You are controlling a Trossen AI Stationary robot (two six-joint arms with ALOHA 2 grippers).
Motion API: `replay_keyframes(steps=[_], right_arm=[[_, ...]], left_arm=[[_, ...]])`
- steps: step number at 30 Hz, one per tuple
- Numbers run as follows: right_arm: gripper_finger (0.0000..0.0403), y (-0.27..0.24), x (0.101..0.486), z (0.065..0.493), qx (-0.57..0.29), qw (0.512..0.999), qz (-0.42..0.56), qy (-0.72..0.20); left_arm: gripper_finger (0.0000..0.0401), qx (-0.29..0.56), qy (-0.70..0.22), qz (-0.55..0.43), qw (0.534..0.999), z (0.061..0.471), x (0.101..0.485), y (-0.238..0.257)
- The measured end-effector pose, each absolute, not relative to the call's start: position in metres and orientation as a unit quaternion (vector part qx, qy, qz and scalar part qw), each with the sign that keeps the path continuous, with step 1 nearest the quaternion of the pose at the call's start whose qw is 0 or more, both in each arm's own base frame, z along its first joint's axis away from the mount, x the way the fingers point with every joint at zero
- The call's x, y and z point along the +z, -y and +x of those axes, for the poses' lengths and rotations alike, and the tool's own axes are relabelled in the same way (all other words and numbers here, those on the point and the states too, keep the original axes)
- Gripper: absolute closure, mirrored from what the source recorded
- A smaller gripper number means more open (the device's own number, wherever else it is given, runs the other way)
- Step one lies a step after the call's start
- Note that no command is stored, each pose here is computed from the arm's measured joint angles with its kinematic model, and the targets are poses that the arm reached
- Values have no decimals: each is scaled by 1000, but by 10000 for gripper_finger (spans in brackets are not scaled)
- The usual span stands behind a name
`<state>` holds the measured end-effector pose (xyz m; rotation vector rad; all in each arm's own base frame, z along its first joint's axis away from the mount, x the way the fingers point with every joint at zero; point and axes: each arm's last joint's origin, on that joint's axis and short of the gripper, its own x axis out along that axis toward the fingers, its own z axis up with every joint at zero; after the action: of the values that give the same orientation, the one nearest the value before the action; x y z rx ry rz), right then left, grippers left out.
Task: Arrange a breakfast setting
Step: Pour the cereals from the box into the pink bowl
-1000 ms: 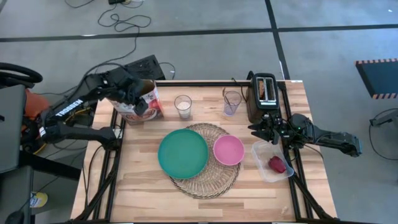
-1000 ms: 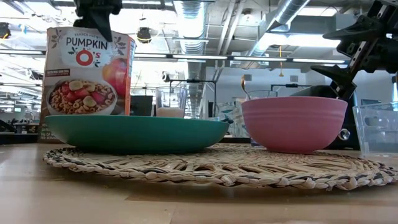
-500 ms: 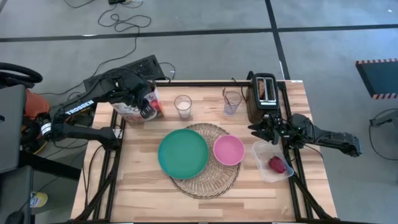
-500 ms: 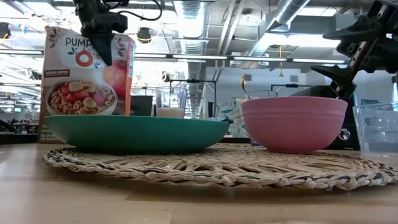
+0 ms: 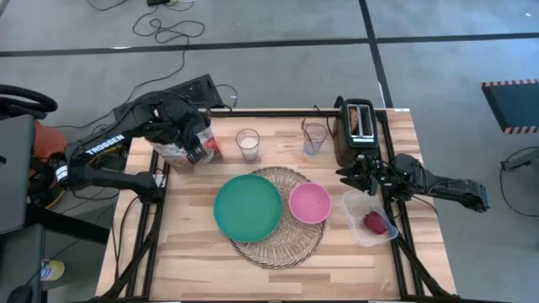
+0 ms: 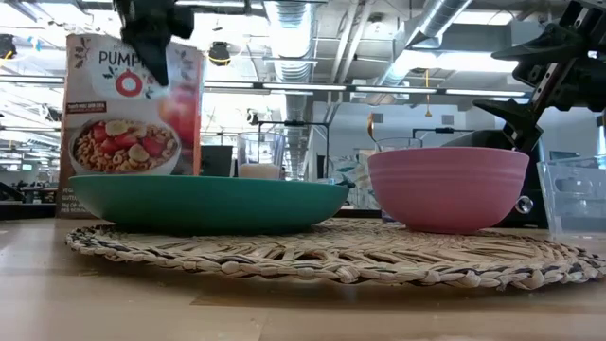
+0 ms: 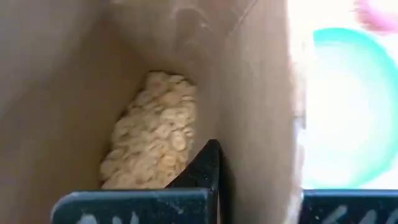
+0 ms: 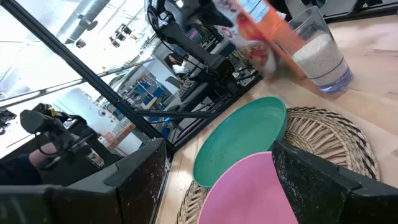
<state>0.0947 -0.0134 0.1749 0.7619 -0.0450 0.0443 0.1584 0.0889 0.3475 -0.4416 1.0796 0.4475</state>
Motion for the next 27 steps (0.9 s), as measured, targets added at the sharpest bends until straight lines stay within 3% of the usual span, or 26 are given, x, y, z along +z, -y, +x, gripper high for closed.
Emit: replay_keyframes(steps=[10,27], right_arm=[[83,13,175,95,22,928,372,22],[83,13,175,95,21,927,373,22]], left_arm=[[401,180,-497,-218,820,149,373,-81],[401,130,-488,-220,835,161,374,-65]])
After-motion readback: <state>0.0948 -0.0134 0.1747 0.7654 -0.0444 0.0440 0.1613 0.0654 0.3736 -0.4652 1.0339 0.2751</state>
